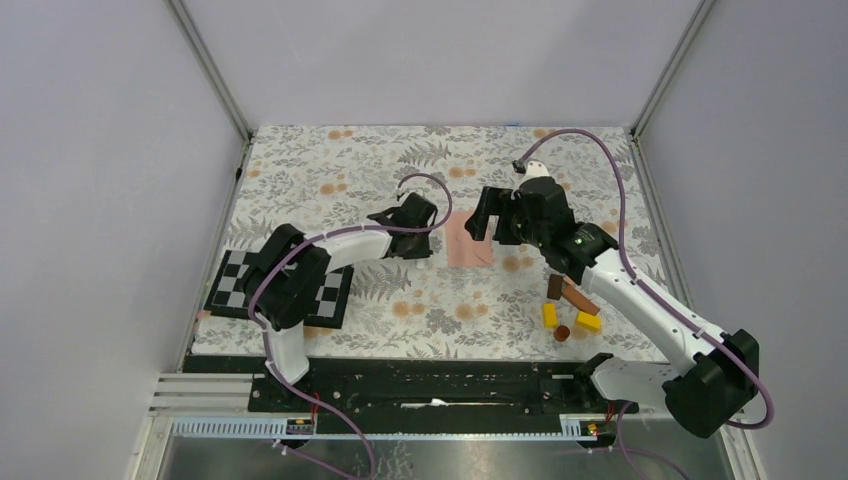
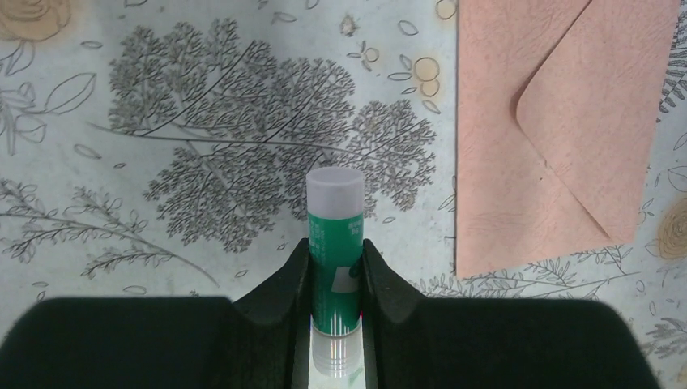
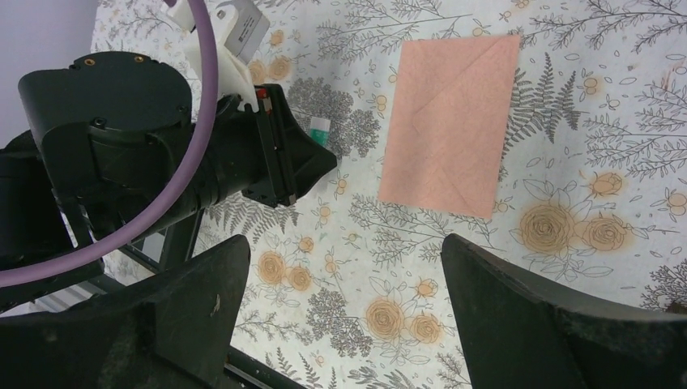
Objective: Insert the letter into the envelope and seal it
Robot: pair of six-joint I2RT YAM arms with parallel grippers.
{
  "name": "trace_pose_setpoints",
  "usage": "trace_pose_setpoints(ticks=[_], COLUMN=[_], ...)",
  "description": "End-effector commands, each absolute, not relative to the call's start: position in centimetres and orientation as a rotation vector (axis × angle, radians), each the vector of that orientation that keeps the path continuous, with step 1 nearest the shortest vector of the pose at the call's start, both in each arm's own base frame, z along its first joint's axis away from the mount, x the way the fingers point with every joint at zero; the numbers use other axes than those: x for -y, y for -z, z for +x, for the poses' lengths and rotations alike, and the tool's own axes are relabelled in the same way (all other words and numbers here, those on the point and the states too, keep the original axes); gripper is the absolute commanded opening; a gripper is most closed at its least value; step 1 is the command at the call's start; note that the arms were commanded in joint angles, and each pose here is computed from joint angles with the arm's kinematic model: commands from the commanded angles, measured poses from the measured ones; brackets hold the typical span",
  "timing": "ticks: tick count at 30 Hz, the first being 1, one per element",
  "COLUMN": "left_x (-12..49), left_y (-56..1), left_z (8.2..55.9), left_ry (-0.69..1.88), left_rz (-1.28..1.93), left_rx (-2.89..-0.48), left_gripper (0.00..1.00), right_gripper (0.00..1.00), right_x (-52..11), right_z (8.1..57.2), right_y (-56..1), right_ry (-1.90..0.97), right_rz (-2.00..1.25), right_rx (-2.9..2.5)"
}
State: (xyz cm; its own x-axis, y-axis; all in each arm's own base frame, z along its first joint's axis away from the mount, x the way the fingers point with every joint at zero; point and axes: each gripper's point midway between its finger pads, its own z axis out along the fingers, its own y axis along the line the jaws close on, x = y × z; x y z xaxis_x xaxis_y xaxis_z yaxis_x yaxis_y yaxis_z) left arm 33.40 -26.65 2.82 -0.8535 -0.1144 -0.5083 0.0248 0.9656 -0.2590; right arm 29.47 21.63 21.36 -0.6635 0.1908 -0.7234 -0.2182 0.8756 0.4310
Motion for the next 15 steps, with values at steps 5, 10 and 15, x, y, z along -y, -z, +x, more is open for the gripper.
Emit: trace_pose_setpoints(ticks=[5, 10, 15], left_x=[27.8, 27.5, 27.6], left_y=[-3.4, -2.7, -2.8], left_z=[35.1, 35.2, 35.3], left_ry=[0.244, 0.203, 0.204], left_rz=[-0.048, -0.049, -0.043], left_rx=[-2.514, -2.524, -2.524], left_gripper=[0.11, 0.2, 0.34], right_gripper=[0.95, 0.95, 0.95], right_x=[-21.2, -21.5, -21.5], right_z=[29.7, 29.5, 29.6], right_y=[-21.1, -21.0, -21.1], right_ry=[-0.638, -0.666, -0.668], right_rz=[-0.006, -0.019, -0.015], right_rx=[-2.212, -2.218, -2.218])
